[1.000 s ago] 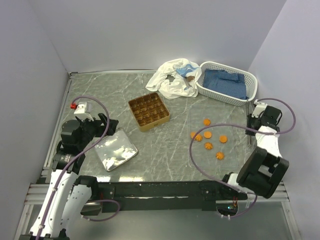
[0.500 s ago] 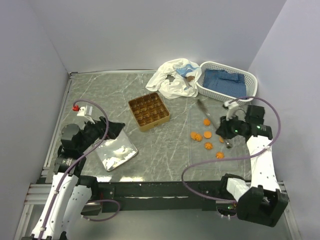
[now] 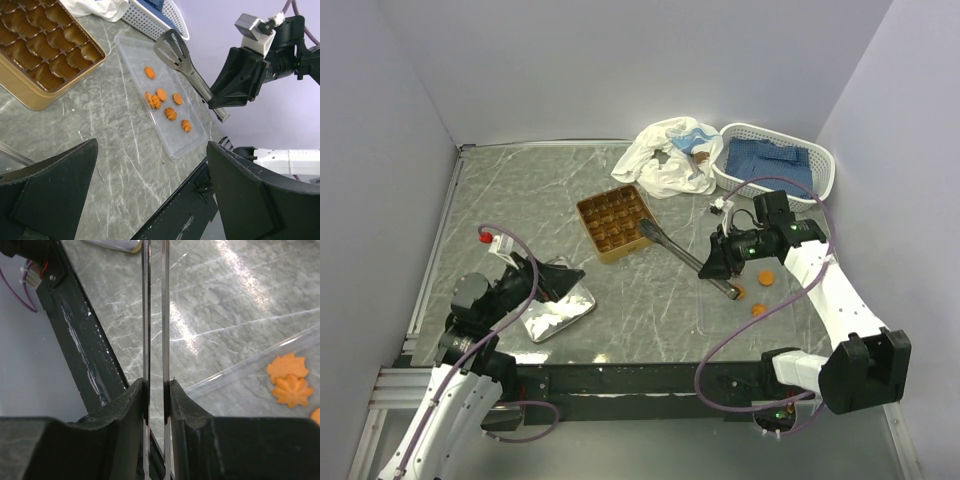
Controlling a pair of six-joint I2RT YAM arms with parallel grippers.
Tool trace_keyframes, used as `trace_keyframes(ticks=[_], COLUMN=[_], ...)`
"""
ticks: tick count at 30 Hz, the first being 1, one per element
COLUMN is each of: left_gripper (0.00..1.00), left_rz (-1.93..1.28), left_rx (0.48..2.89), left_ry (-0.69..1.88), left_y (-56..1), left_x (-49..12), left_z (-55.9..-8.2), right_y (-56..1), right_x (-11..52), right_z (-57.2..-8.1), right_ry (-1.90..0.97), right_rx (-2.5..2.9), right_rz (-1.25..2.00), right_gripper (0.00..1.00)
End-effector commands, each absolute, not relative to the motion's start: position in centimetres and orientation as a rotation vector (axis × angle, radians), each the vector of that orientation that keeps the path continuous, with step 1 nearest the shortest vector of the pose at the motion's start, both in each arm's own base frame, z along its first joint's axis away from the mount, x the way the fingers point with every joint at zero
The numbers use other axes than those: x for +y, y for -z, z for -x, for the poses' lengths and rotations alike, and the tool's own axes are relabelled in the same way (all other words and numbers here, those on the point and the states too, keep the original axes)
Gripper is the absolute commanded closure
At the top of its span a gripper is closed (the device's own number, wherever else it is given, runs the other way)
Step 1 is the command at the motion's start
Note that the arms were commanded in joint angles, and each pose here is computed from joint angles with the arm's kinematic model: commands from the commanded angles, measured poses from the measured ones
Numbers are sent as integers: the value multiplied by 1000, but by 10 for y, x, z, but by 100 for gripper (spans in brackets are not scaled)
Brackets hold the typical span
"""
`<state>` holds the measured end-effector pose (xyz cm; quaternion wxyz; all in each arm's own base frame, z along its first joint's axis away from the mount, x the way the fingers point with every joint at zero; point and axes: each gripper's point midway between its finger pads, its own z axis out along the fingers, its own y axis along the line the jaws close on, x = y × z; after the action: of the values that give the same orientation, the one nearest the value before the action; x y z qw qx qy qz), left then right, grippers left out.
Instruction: Pack the cookies
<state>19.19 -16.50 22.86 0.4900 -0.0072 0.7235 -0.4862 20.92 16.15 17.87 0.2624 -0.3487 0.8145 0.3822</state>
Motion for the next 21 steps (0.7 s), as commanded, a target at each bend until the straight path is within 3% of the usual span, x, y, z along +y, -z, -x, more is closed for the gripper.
trace_keyframes(ticks=[1, 6, 21], left_gripper=[3, 3, 4], left_rz=[27, 20, -10], left_rx=[1716, 1722, 1709], left_ry=[1177, 1183, 1110], left_y=[-236, -235, -257], left_x=[-163, -165, -159], left_z=[-192, -194, -194], right_y=[-200, -198, -200], right_x=[164, 160, 132], right_z=[-222, -221, -235], right_ry=[-980, -935, -691], right_rx=[2139, 2127, 2175], right_rz=[916, 898, 832], right_gripper=[64, 59, 60])
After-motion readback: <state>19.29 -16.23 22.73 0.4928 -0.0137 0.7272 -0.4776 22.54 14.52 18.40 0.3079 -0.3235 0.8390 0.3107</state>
